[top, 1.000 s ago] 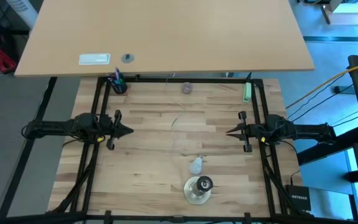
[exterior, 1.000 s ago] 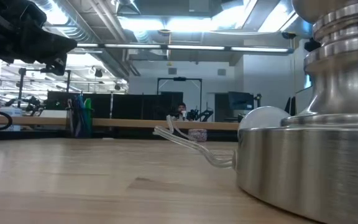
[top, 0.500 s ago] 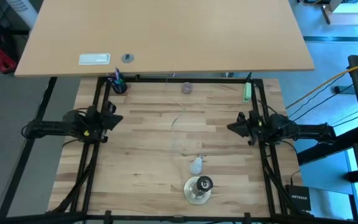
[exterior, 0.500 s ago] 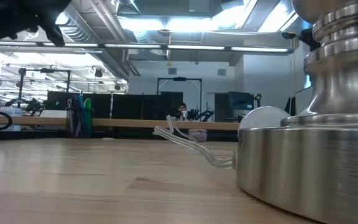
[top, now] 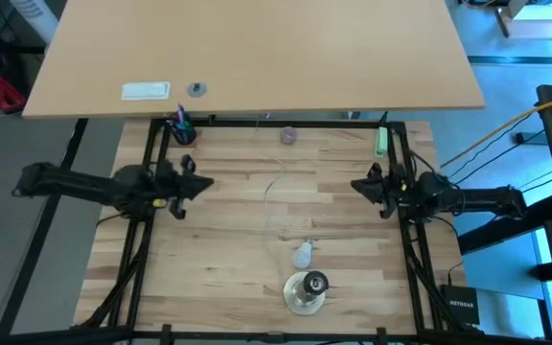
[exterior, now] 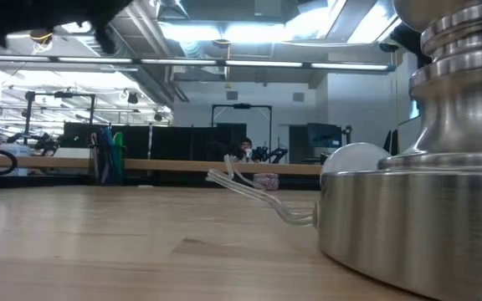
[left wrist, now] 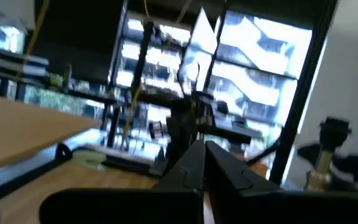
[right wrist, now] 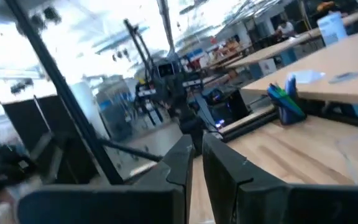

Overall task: Screw lightbulb
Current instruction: Insert the lightbulb into the silver lamp

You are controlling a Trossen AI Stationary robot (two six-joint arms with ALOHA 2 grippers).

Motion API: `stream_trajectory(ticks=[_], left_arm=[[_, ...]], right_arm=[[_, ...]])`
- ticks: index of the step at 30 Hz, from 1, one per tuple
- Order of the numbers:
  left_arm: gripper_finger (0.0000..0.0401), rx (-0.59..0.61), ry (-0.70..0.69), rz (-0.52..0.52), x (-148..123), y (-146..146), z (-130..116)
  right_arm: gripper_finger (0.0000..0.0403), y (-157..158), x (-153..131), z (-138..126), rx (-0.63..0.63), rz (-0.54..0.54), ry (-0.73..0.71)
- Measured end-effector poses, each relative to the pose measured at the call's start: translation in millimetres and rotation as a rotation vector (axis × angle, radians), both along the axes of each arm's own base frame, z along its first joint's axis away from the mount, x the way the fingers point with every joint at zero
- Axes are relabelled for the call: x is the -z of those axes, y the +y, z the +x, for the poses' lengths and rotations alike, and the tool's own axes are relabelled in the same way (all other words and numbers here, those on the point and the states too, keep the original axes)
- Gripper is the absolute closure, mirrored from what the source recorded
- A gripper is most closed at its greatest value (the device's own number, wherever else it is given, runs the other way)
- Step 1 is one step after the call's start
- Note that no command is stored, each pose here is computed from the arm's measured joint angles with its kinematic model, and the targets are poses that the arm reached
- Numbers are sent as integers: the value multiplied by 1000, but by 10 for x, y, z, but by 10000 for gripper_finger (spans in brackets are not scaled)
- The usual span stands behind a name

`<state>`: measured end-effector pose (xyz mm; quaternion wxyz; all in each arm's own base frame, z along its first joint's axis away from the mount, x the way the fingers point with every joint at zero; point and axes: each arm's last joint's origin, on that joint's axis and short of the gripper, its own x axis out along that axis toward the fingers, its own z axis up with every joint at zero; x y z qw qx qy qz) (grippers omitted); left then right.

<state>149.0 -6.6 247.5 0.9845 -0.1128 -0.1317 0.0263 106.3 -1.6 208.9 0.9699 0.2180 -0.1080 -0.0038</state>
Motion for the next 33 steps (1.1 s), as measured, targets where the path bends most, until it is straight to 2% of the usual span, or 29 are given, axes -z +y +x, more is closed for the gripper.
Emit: stream_trajectory(ticks=[5, 7, 11, 16, 19, 25, 30, 33], left_arm=[[401, 28, 93, 48, -145, -90, 328], [401, 42, 97, 28, -179, -118, 410], [401, 53, 92, 4, -221, -143, 525], [395, 33, 88, -68, -234, -102, 600], [373, 21, 107, -116, -200, -65, 629], [301, 1, 137, -145, -142, -20, 673], [253, -4, 164, -134, -117, -17, 675], [236, -3, 179, -146, -101, -17, 676]], right_arm=[[358, 24, -120, 184, -60, -192, 189], [346, 38, -176, 281, -112, -263, 257], [304, 61, -239, 503, -205, -406, 375], [244, 91, -146, 786, -345, -499, 492], [216, 112, 48, 911, -458, -521, 588], [183, 177, 380, 1067, -618, -557, 698], [178, 363, 556, 1184, -709, -663, 675], [178, 461, 657, 1252, -703, -714, 672]])
